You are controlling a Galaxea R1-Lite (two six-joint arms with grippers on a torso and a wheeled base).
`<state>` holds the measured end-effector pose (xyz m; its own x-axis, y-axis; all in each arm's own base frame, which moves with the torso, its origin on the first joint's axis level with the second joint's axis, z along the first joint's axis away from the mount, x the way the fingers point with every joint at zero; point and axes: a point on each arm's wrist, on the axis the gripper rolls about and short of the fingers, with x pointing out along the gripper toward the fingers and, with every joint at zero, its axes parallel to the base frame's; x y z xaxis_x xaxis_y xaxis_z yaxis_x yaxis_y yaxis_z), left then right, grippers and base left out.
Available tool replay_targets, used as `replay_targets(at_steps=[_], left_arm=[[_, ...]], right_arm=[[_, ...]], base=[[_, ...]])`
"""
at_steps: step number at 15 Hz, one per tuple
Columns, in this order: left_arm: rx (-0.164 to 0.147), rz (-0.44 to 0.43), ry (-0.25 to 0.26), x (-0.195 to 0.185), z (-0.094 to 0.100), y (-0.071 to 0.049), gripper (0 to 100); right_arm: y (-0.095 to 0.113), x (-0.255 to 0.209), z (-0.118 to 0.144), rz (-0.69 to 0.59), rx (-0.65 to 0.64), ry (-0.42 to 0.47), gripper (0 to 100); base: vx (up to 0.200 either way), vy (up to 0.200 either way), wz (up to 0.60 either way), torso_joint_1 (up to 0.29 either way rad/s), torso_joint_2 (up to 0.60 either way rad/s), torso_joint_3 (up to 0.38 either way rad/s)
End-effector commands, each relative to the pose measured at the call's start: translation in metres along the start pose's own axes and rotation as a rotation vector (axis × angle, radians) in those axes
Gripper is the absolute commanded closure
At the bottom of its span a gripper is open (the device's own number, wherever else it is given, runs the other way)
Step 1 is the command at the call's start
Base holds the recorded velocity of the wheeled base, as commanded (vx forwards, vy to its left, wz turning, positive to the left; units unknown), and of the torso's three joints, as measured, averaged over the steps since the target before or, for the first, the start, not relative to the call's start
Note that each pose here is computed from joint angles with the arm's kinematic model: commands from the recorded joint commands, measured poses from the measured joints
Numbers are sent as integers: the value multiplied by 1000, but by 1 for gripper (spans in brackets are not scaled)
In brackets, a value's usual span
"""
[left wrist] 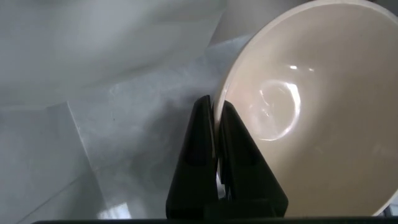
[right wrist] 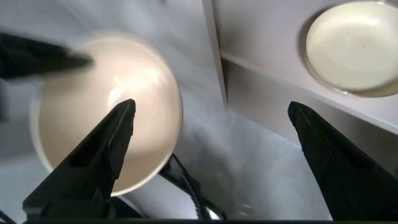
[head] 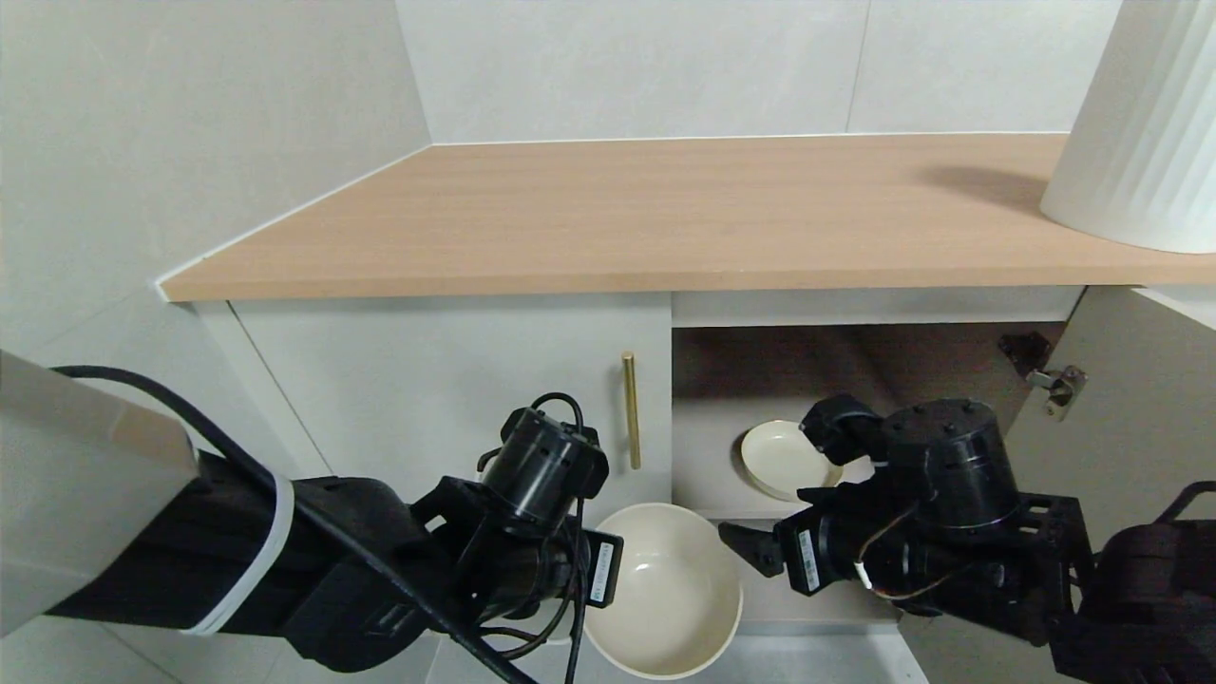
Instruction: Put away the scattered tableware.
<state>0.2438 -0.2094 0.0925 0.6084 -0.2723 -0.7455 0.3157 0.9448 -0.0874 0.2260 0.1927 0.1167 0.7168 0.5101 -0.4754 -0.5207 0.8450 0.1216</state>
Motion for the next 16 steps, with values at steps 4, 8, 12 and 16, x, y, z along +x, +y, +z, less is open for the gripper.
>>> replay_targets(at_steps=[4,8,12,16], left_arm=[[7,-16,-53,-18,4,-5,100],[13,-15,-45,-16,2,-6,100],[17,-10,-31,-13,0,-7,100],[20,-11,-29,-12,-1,-7,100]], right_arm=[[5,27,-27,-40,-39,107,0],[5,27,-24,-55,-38,92,0],[5,27,-23,-60,-36,85,100],[5,27,-22,-61,-36,82,100]], base=[[0,0,0,0,0,0],[0,0,0,0,0,0],[0,0,0,0,0,0],[0,0,0,0,0,0]])
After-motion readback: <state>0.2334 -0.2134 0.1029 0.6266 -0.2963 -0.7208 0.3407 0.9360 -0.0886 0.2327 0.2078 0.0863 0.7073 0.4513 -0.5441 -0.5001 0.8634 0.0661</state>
